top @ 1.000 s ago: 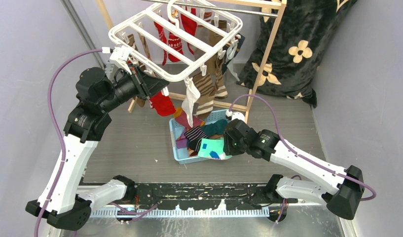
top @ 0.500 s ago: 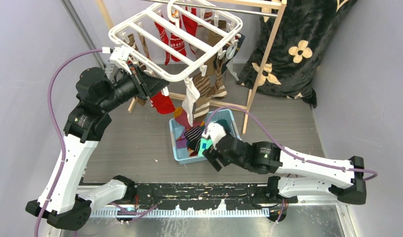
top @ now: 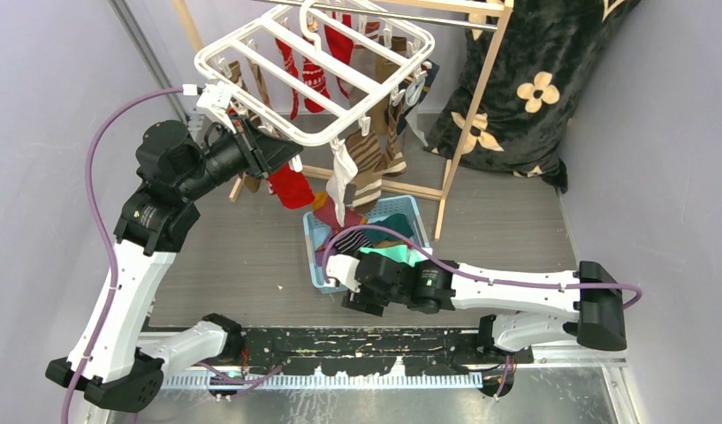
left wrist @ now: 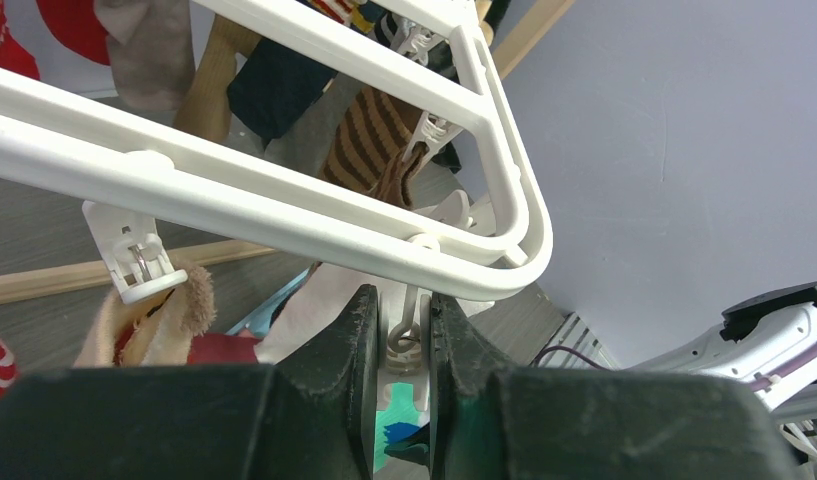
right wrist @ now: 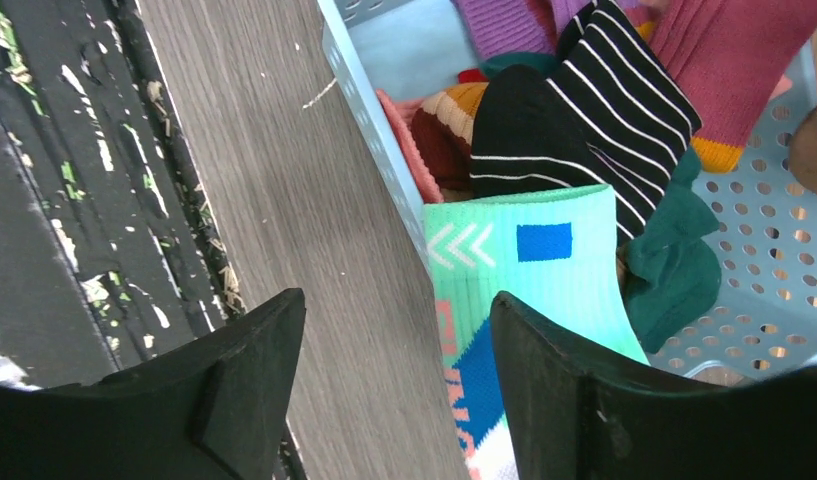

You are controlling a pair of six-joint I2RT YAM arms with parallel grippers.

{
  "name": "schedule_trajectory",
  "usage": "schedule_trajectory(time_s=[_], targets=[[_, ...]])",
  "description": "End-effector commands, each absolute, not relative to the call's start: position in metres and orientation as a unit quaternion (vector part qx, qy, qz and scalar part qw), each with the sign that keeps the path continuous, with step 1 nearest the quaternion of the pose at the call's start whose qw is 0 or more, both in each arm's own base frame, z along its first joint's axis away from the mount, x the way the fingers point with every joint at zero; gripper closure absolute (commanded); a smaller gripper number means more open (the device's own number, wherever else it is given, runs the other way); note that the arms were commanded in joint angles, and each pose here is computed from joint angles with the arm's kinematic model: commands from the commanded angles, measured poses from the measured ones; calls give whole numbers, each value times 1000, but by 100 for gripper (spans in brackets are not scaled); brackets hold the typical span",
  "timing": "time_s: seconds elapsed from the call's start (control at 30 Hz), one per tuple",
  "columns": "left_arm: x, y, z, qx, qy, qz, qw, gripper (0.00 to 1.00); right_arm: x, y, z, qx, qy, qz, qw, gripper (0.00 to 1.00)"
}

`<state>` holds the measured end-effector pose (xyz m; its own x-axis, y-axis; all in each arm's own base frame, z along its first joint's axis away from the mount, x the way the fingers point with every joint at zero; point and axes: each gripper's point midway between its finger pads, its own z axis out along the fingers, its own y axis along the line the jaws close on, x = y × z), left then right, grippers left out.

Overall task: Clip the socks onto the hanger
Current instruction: Pick up the sock from the bin.

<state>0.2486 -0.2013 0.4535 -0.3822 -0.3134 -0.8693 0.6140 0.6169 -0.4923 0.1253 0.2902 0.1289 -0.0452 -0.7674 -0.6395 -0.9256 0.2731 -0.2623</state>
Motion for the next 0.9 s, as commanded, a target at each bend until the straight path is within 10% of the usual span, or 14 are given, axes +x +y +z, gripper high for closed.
schedule_trajectory(time_s=[0.0, 0.63, 0.87], targets=[[241, -199, 460, 112, 708, -427, 551, 100, 143, 303, 131, -597, 688, 102, 400, 30], [240, -200, 456, 114, 713, -427, 544, 100, 166, 302, 148, -570, 684, 101, 444, 91], [240, -201, 456, 114, 714, -429, 542, 100, 162, 296, 177, -545, 681, 133, 471, 99]])
